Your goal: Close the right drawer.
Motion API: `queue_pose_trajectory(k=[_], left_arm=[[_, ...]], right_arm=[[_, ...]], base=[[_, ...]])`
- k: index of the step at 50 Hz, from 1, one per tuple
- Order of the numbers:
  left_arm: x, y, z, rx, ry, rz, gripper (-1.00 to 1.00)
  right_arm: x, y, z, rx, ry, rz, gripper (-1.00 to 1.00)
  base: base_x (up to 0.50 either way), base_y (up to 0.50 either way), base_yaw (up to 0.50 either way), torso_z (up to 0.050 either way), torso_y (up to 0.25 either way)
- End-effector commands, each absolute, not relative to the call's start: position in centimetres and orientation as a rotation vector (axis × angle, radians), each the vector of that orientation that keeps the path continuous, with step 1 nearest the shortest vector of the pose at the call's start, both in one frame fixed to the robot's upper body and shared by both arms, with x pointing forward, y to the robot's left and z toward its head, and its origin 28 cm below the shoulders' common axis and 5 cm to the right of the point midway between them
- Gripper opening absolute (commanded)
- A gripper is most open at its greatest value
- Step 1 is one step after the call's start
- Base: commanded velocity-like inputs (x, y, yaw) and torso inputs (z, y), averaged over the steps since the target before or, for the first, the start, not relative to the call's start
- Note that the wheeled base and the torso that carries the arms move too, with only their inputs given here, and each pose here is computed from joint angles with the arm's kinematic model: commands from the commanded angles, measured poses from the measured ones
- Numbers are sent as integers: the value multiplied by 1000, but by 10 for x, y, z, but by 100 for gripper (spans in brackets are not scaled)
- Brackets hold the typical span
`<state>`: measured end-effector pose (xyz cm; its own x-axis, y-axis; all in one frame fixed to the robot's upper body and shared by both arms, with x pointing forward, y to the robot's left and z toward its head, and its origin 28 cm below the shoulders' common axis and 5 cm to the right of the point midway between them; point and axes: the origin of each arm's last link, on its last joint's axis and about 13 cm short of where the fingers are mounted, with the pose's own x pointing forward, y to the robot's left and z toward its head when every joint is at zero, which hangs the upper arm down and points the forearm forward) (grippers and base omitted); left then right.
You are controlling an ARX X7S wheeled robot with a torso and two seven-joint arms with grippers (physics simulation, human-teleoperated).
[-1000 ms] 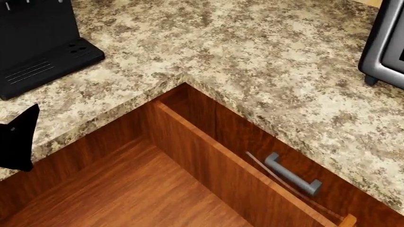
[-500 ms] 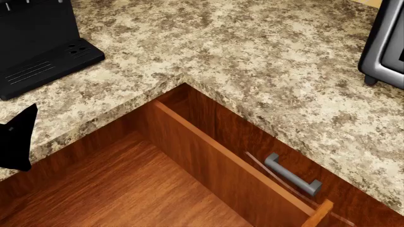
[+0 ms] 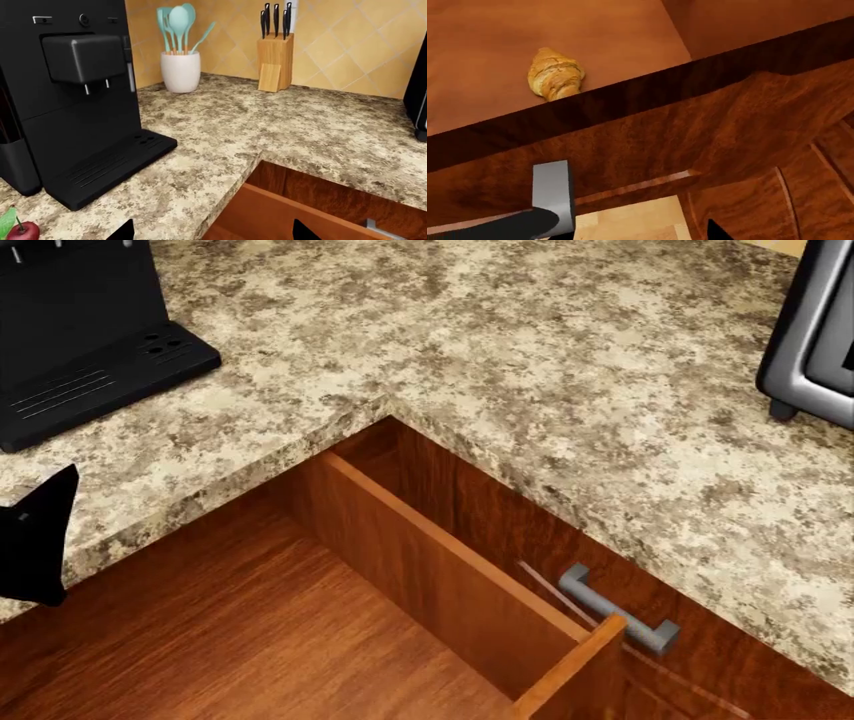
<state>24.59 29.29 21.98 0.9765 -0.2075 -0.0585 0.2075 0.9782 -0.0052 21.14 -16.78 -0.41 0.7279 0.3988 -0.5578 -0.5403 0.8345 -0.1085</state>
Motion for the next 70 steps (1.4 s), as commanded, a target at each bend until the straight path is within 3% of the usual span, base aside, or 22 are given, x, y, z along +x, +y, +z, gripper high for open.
queue_pose_trajectory(k=[1,29,47,70], left_arm=[[246,294,218,-3,64,-208,100],[248,296,214,-11,72,-195,100],[250,300,209,-23,80,-188,100],[248,297,208,-27,79,-197,100]], right_arm=[[243,-140,-5,-234,560,677,100],[341,-90,-3,-235,545,822,100],[349,-63,10,-222,544,915,100],[345,-68,4,-183,511,888,100]], base=[[0,0,0,0,0],[0,0,0,-1,0],[0,0,0,0,0],[0,0,0,0,0]])
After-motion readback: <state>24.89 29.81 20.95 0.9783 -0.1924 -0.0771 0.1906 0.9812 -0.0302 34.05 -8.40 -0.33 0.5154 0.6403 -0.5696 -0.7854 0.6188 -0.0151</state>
